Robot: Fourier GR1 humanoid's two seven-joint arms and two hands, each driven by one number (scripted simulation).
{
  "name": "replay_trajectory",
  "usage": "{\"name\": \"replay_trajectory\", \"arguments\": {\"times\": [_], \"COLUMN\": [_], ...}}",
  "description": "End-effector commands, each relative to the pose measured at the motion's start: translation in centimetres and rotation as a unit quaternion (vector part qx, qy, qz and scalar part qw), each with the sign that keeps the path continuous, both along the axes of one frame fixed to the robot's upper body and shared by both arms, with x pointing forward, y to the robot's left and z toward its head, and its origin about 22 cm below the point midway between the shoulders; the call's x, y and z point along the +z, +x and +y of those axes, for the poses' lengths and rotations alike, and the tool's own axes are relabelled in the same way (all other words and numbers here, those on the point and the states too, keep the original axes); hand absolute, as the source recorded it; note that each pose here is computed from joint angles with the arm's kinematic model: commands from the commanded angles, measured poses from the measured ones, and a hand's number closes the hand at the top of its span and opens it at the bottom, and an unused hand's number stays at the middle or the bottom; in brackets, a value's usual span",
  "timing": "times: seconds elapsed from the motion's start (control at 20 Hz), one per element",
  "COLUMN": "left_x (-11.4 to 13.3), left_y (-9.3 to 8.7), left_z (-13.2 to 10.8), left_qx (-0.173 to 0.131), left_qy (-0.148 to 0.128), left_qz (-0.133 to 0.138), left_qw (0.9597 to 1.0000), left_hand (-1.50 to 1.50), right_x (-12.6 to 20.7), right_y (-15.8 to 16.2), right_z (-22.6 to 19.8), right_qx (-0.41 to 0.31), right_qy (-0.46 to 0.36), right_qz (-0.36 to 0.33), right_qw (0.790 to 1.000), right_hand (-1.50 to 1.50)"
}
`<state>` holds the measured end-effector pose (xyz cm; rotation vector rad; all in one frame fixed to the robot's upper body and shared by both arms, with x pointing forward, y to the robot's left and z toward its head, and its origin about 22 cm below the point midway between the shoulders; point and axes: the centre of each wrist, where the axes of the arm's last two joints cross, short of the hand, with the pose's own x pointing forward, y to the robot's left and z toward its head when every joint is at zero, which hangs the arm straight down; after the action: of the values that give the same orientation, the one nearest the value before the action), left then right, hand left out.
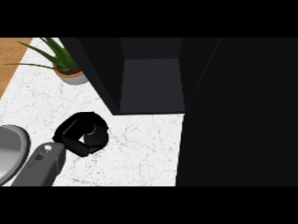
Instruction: Pick up the wine, place it into the cabinet and close the cabinet
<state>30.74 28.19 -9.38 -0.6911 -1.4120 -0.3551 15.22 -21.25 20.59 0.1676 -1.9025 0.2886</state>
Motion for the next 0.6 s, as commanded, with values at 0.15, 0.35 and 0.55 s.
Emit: {"name": "replay_trajectory", "arguments": {"times": [0.15, 0.35, 0.55], "left_x": [-0.3, -0.5, -1.4], "left_y": [-0.8, -2.6, -4.7], "left_z": [-2.7, 2.2, 3.4], "left_qx": [-0.081, 0.004, 0.247], "left_qy": [-0.019, -0.018, 0.02], "left_qz": [-0.105, -0.115, -0.11], "left_qw": [0.991, 0.9932, 0.9625], "left_hand": [1.5, 1.5, 1.5], "right_x": [1.4, 1.1, 0.7], "right_y": [-1.0, -2.5, -1.5], "right_z": [0.0, -0.2, -0.4], "right_qx": [0.019, 0.019, 0.007], "right_qy": [0.023, 0.021, 0.02], "right_qz": [-0.021, -0.018, -0.008], "right_qw": [0.999, 0.999, 1.0], "right_hand": [-1.5, -1.5, -1.5]}}
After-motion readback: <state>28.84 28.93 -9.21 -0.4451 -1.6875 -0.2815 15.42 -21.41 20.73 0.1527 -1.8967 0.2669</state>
